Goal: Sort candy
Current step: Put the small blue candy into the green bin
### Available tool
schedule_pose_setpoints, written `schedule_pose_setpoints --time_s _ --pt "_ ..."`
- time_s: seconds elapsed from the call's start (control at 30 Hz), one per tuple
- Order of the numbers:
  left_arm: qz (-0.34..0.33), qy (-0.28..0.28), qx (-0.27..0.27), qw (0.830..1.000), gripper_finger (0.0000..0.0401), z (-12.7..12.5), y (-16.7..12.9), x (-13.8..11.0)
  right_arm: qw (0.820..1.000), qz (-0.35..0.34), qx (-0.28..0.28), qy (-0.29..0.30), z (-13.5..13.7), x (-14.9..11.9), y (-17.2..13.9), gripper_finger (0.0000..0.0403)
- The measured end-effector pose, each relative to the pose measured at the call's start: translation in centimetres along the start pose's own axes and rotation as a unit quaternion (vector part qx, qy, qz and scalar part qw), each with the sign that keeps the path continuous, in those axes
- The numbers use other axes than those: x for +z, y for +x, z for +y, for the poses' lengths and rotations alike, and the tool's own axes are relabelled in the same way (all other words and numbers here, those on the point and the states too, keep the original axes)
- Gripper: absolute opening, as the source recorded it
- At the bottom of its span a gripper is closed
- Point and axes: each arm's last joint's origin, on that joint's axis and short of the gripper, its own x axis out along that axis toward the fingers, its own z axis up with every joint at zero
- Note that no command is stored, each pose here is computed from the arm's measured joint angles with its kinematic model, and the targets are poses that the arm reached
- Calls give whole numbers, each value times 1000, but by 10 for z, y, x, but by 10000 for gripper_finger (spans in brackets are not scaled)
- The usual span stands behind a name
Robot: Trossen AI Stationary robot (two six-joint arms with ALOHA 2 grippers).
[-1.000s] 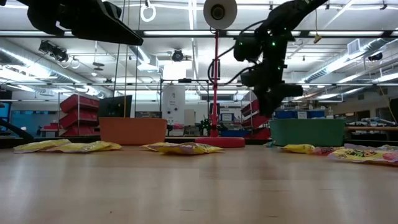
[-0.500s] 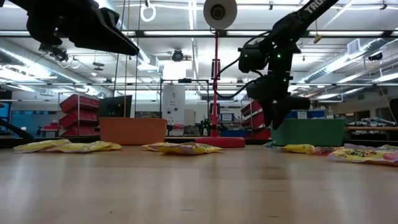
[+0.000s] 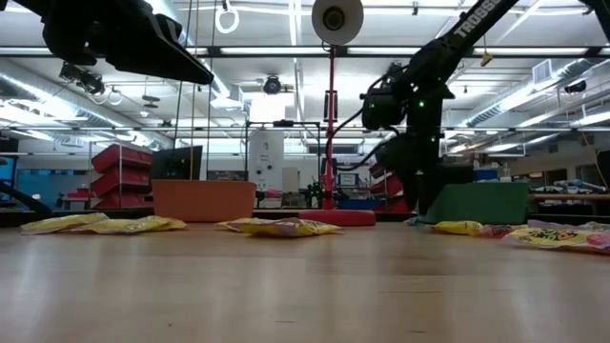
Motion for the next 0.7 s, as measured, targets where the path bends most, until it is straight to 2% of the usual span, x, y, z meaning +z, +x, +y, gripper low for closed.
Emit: schedule_pose_setpoints --time_s 0.3,0.7 --pt "0 -1 0 1000 88 0 0 0 1000 -6 -13 -3 -5 0 4 145" --pt "0 -3 0 1000 88 0 0 0 1000 9 6 -12 -5 0 22 141"
